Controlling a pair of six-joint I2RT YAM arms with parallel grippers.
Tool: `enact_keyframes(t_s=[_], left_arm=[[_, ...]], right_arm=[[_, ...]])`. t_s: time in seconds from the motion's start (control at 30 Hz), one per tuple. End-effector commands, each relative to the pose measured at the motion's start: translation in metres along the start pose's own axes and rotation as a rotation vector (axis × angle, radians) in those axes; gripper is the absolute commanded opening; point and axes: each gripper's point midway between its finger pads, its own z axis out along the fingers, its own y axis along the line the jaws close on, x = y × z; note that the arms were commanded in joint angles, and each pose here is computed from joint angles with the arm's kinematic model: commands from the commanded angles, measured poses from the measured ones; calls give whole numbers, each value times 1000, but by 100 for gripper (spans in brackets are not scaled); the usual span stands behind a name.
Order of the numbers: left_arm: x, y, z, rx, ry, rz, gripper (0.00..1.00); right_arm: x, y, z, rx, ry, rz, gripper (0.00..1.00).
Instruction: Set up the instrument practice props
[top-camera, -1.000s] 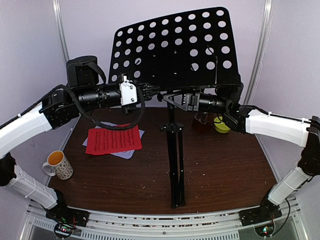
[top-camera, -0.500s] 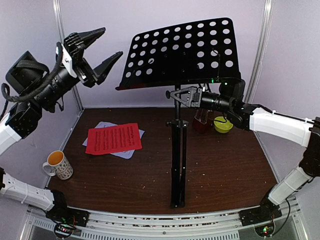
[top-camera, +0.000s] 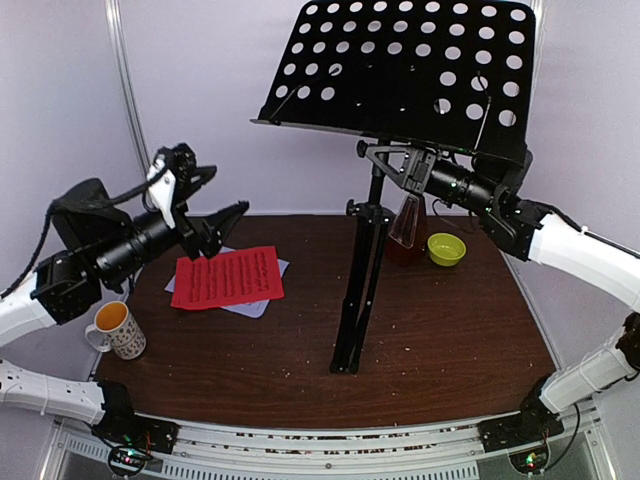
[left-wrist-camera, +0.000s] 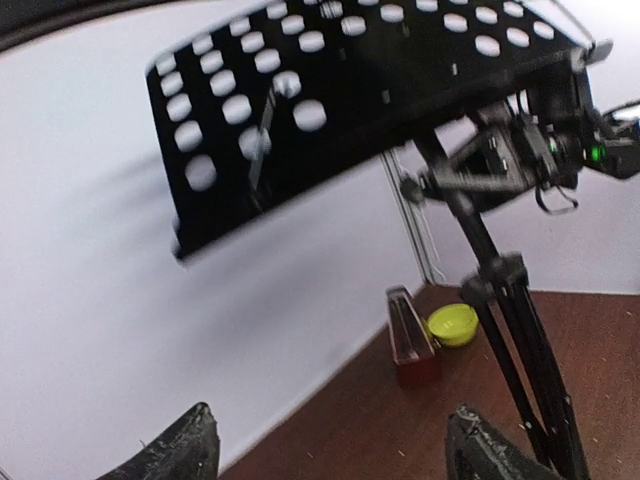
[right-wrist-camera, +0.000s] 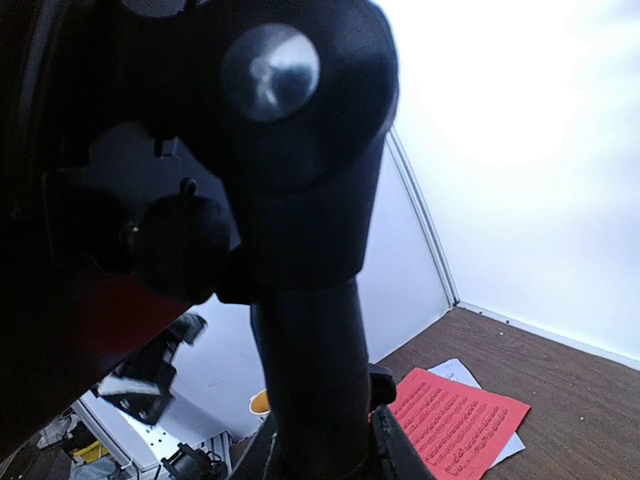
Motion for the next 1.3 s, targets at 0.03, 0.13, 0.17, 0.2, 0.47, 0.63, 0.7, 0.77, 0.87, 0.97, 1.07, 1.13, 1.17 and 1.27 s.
enact_keyframes(t_s=[0.03,0.13,0.17,0.2,0.47,0.63,0.7,0.77,0.87,0.97,1.07,1.13,1.17,1.27], left_arm=[[64,-28,13,14,91,-251,76],[90,-39,25,8,150,-312,71],[97,-41,30,5,165,-328,69],[102,-44,35,1,179,-342,67],[129,-83,83,-3,269,-398,64],[132,-113,114,10,266,-390,64],[134,-127,124,22,267,-387,64],[133,-141,135,26,271,-369,64],[136,-160,148,38,278,-357,64],[143,-167,157,15,290,-366,64],[150,-172,163,-10,302,-380,64],[156,-175,168,-26,317,-381,64],[160,-176,171,-36,330,-378,64],[169,-174,174,-78,353,-379,63]], right_arm=[[-119,57,-39,-9,-382,-167,0],[-122,38,-45,116,-406,-175,0],[-121,32,-47,156,-406,-177,0],[-122,28,-49,187,-414,-184,0],[-114,-14,-64,493,-448,-185,0],[-108,-23,-67,569,-455,-177,0],[-106,-22,-65,588,-454,-182,0],[-106,-19,-65,600,-459,-187,0],[-105,-16,-65,611,-472,-182,0],[-106,-12,-67,623,-486,-173,0],[-107,-9,-70,641,-501,-159,0],[-107,-8,-72,657,-510,-148,0],[-107,-7,-73,659,-514,-140,0],[-105,-8,-75,669,-515,-116,0]])
